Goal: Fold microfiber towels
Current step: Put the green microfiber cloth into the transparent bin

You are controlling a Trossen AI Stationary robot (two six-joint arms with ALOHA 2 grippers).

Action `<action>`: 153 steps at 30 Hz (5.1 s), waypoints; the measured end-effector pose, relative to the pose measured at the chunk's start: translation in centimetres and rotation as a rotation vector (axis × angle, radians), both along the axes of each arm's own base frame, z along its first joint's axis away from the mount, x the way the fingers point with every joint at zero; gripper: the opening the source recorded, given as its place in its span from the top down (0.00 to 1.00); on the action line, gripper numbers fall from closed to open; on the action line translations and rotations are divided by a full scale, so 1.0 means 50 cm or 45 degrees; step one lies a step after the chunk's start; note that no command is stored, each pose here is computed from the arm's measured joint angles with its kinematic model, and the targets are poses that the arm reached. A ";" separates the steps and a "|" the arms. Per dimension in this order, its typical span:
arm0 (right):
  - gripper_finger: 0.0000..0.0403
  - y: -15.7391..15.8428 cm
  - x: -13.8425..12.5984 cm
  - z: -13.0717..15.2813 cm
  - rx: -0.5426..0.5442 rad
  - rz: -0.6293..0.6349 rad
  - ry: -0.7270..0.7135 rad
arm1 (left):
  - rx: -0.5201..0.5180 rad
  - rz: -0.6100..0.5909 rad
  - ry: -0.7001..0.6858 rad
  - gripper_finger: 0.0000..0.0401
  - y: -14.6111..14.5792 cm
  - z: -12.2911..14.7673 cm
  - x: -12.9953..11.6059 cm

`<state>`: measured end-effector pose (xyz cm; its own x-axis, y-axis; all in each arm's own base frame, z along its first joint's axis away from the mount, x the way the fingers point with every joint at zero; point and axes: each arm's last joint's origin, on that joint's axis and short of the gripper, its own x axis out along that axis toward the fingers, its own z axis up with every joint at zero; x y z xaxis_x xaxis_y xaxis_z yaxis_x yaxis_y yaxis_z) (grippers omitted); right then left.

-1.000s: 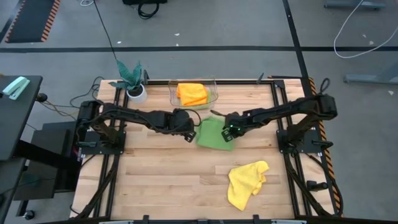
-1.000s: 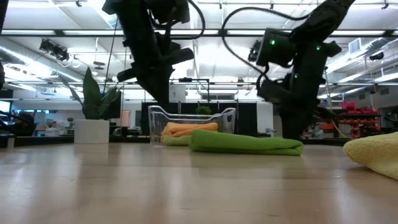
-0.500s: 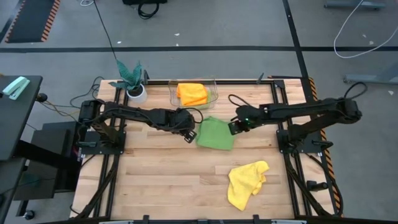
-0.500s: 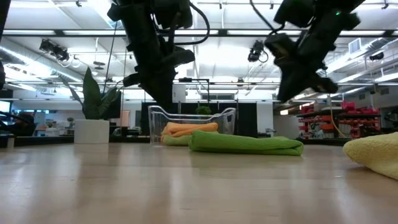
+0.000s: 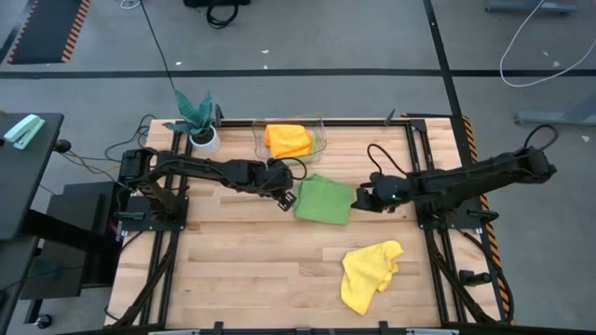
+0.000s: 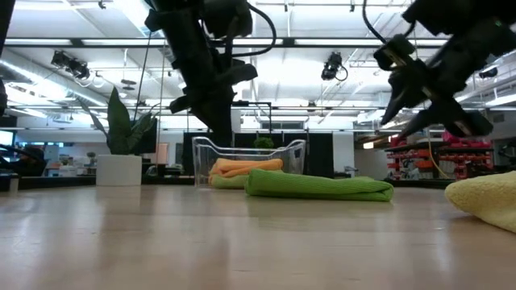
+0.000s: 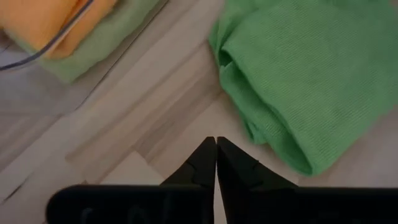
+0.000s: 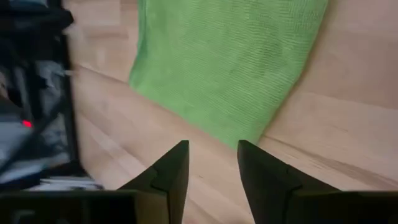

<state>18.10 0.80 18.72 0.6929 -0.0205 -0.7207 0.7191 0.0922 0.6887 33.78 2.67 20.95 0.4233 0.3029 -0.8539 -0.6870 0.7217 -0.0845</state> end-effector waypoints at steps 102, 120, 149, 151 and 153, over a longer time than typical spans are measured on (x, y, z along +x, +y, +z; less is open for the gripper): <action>0.63 -0.050 0.107 -0.177 0.087 -0.194 -0.003 | -0.353 0.027 0.070 0.96 0.078 -0.114 0.034; 0.63 -0.056 0.113 -0.171 0.101 -0.223 -0.068 | -0.404 0.092 0.118 0.93 0.068 -0.176 0.052; 0.63 -0.077 0.222 -0.178 0.117 -0.147 -0.032 | -0.421 0.024 0.076 0.95 0.046 -0.178 0.064; 0.64 -0.077 0.221 -0.176 0.112 -0.159 -0.033 | -0.416 0.010 0.079 0.93 0.046 -0.178 0.064; 0.66 -0.073 0.221 -0.177 0.093 -0.170 -0.028 | -0.417 0.010 0.079 0.93 0.046 -0.178 0.064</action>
